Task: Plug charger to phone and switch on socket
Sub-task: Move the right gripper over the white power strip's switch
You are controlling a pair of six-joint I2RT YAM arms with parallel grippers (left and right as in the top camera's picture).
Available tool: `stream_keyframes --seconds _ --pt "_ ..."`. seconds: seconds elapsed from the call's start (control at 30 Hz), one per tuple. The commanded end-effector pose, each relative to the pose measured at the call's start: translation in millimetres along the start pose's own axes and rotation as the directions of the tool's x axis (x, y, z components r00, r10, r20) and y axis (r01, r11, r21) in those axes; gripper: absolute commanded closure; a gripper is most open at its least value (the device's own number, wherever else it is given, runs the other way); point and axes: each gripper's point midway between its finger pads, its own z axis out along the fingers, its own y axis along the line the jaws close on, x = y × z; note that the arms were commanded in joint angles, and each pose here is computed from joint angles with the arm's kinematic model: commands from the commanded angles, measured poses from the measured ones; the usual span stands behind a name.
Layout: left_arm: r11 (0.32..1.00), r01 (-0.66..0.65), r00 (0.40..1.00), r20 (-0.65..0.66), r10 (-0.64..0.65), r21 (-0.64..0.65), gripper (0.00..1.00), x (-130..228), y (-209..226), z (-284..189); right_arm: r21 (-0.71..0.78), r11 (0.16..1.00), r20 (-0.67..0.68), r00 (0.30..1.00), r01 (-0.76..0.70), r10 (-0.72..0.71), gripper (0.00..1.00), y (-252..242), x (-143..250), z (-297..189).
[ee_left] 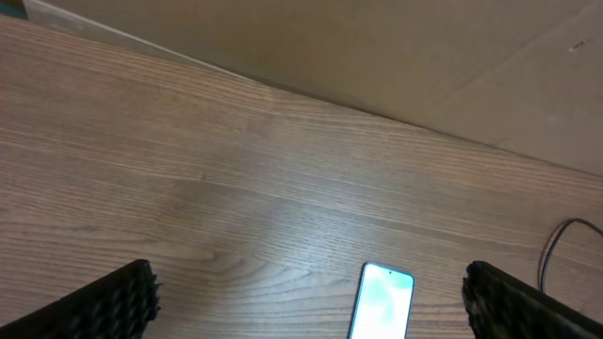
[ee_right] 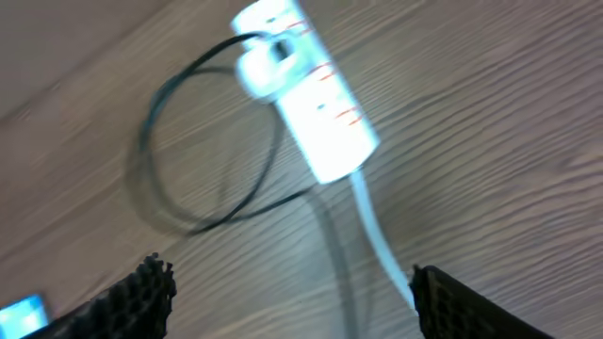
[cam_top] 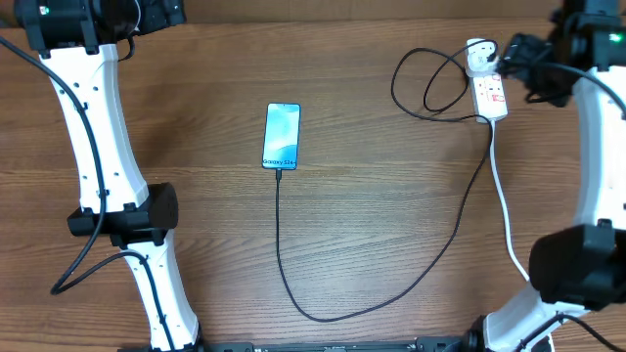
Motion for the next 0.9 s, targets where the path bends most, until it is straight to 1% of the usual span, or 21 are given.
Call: stream_keyframes --seconds 0.0,0.07,0.1,0.33,0.5,0.6,0.87 --pt "1.0 0.003 1.0 -0.017 -0.003 -0.005 0.0 5 -3 0 0.047 0.999 -0.017 1.0 -0.023 0.024 0.12 -17 -10 31" --pt "1.0 0.003 1.0 -0.026 -0.003 -0.005 0.0 7 -3 2 0.054 0.998 -0.02 0.999 -0.033 0.034 0.03 -22 -15 53" --pt "1.0 0.003 1.0 -0.027 -0.003 -0.006 0.0 7 -3 3 0.059 0.998 -0.017 0.999 -0.038 0.039 0.0 -24 -18 63" --pt "1.0 0.003 1.0 -0.026 -0.003 -0.006 0.0 7 -3 3 0.093 0.987 0.052 0.99 -0.132 0.128 0.0 -38 -40 123" --pt "1.0 0.003 1.0 -0.026 -0.003 -0.006 0.0 7 -3 3 0.083 0.977 0.078 0.979 -0.194 0.188 0.0 -49 -49 143" --pt "1.0 0.003 1.0 -0.026 -0.003 -0.006 0.0 7 -3 3 0.063 0.979 0.072 0.979 -0.195 0.19 0.0 -47 -49 154" --pt "1.0 0.003 1.0 -0.026 -0.003 -0.006 0.0 7 -3 3 0.089 0.967 0.039 0.971 -0.24 0.237 0.0 -55 -37 192"
